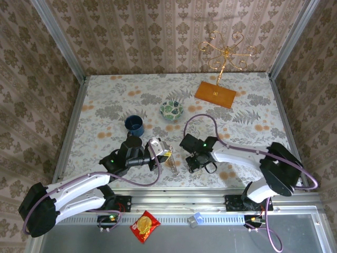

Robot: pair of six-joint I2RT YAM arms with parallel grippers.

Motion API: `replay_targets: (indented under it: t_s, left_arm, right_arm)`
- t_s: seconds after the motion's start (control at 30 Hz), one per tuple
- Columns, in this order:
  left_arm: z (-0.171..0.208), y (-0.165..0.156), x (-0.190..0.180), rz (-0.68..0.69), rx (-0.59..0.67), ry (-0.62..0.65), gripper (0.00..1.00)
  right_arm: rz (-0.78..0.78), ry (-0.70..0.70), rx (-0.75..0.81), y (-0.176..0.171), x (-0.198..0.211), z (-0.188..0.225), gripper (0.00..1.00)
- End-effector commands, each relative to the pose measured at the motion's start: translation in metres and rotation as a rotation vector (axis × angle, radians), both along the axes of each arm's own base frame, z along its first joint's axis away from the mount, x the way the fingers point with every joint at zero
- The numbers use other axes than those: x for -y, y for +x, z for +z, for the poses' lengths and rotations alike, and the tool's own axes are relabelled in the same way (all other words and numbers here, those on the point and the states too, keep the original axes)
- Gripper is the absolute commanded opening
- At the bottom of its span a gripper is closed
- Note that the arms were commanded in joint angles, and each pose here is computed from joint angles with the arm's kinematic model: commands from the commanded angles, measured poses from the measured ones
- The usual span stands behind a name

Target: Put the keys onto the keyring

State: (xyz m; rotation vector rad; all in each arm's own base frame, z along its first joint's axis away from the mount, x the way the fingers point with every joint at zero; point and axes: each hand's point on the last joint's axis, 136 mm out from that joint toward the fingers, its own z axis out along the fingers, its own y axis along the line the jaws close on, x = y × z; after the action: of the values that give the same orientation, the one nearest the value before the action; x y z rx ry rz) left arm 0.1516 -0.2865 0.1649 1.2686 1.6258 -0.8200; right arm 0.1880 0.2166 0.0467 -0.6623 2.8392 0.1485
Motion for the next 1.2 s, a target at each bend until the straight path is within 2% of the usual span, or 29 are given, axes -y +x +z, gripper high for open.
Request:
replay_targets:
  t_s: [0.0, 0.27, 0.5, 0.73, 0.93, 1.03, 1.17]
  left_arm:
    - [0.016, 0.000, 0.002, -0.006, 0.036, -0.040, 0.00]
    - [0.021, 0.001, 0.004, 0.001, 0.026, -0.052, 0.00]
    - [0.024, 0.001, 0.005, -0.003, 0.019, -0.058, 0.00]
    - [0.027, 0.001, 0.007, -0.006, 0.011, -0.066, 0.00]
    - [0.028, 0.002, 0.008, -0.002, 0.007, -0.078, 0.00]
    - [0.027, 0.002, 0.009, 0.001, 0.004, -0.077, 0.00]
    - [0.026, 0.003, 0.008, 0.004, 0.006, -0.072, 0.00]
  right_arm:
    - [0.058, 0.093, 0.129, 0.006, -0.006, 0.029, 0.00]
    - [0.272, 0.358, 0.410, 0.004, -0.031, 0.093, 0.00]
    - [0.367, 0.435, 0.467, -0.001, -0.044, 0.112, 0.00]
    - [0.273, 0.304, 0.548, 0.028, -0.036, 0.112, 0.00]
    - [0.219, 0.267, 0.550, 0.037, -0.053, 0.115, 0.00]
    - [0.183, 0.295, 0.526, 0.039, -0.065, 0.119, 0.00]
    - [0.167, 0.397, 0.496, 0.034, -0.080, 0.132, 0.00]
